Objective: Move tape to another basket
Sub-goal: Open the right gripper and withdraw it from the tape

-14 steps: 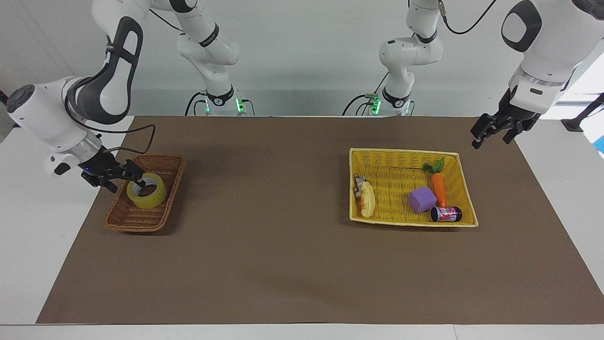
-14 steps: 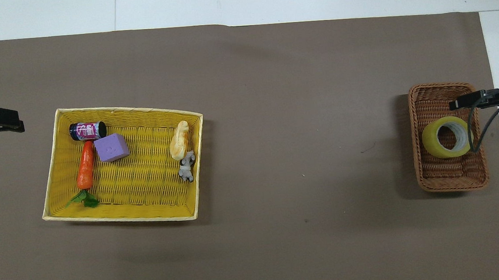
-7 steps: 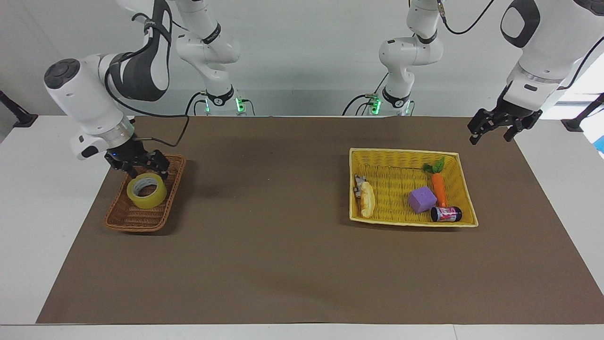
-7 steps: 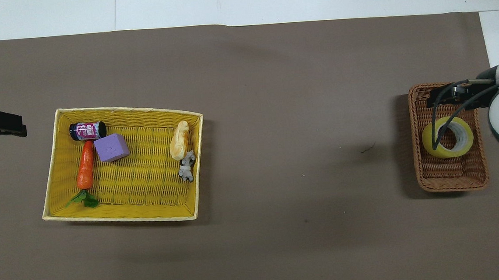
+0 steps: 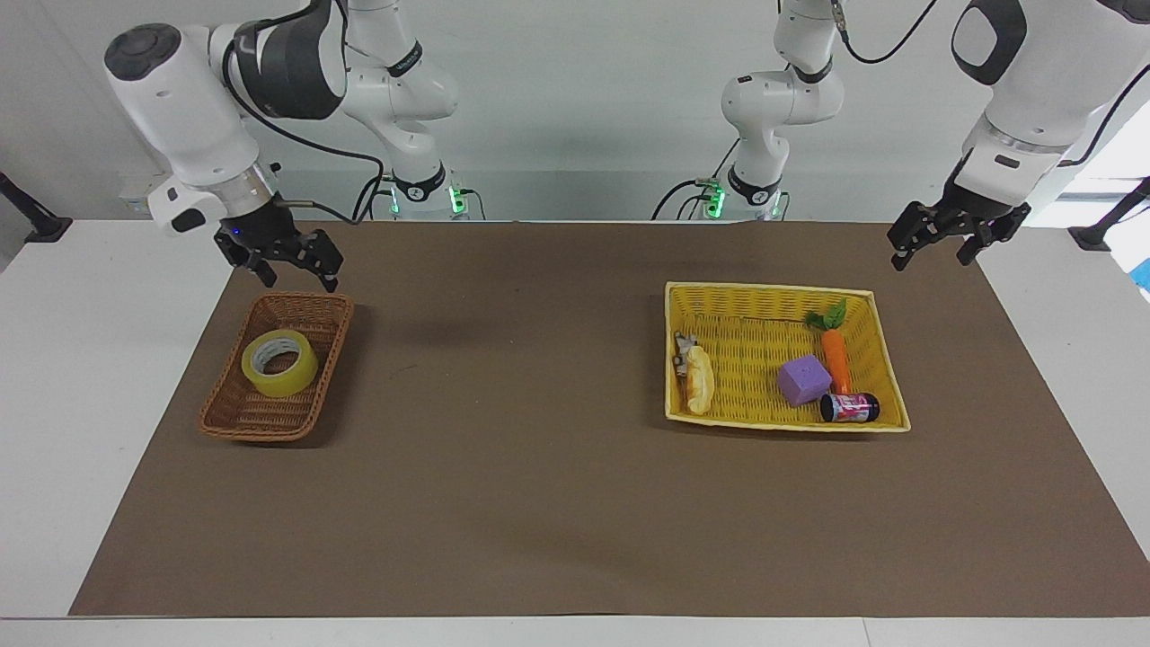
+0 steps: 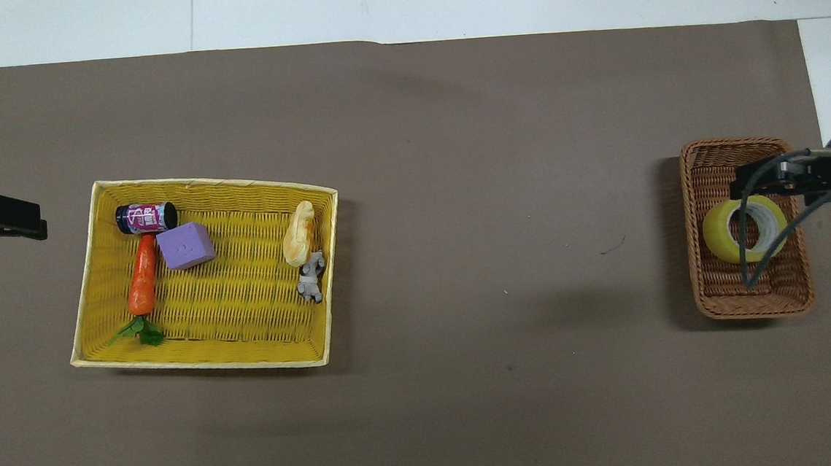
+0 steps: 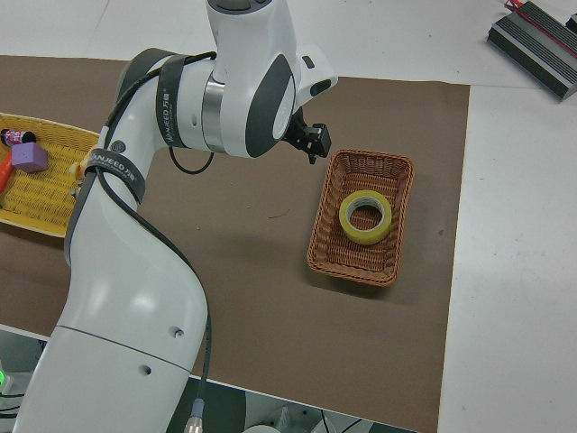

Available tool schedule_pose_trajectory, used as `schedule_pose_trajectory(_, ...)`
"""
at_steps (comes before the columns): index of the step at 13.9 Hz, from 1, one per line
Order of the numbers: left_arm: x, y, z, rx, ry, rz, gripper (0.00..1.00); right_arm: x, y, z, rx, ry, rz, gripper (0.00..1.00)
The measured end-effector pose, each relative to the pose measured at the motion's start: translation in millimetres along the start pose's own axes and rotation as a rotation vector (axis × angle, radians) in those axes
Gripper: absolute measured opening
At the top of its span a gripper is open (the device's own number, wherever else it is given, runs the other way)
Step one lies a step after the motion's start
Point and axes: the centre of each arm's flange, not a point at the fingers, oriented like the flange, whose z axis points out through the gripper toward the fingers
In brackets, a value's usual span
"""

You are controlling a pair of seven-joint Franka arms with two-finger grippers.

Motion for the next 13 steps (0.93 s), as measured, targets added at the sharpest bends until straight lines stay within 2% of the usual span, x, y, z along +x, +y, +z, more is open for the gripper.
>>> schedule_pose_trajectory(5, -15, -1, -15, -0.019, -0.012, -0.005, 1.00, -23, 12, -73, -0.074, 0.043, 0.003, 1.00)
schedule_pose_trajectory(7, -15, -4, -15, -0.019, -0.014, -0.011, 1.00, -30, 8, -76, -0.086, 0.027, 0.031, 1.00)
schedule_pose_trajectory(9, -15, -4, -15, -0.020, -0.014, -0.012, 1.00, -38, -19, -77, -0.091, 0.018, 0.093, 1.00)
schedule_pose_trajectory(11, -15, -4, -15, -0.020, -0.015, -0.012, 1.00, -47, -61, -78, -0.098, 0.025, 0.097, 1.00)
schedule_pose_trajectory(13, -15, -4, -15, -0.020, -0.015, -0.012, 1.00, -51, -73, -80, -0.100, 0.033, 0.091, 1.00)
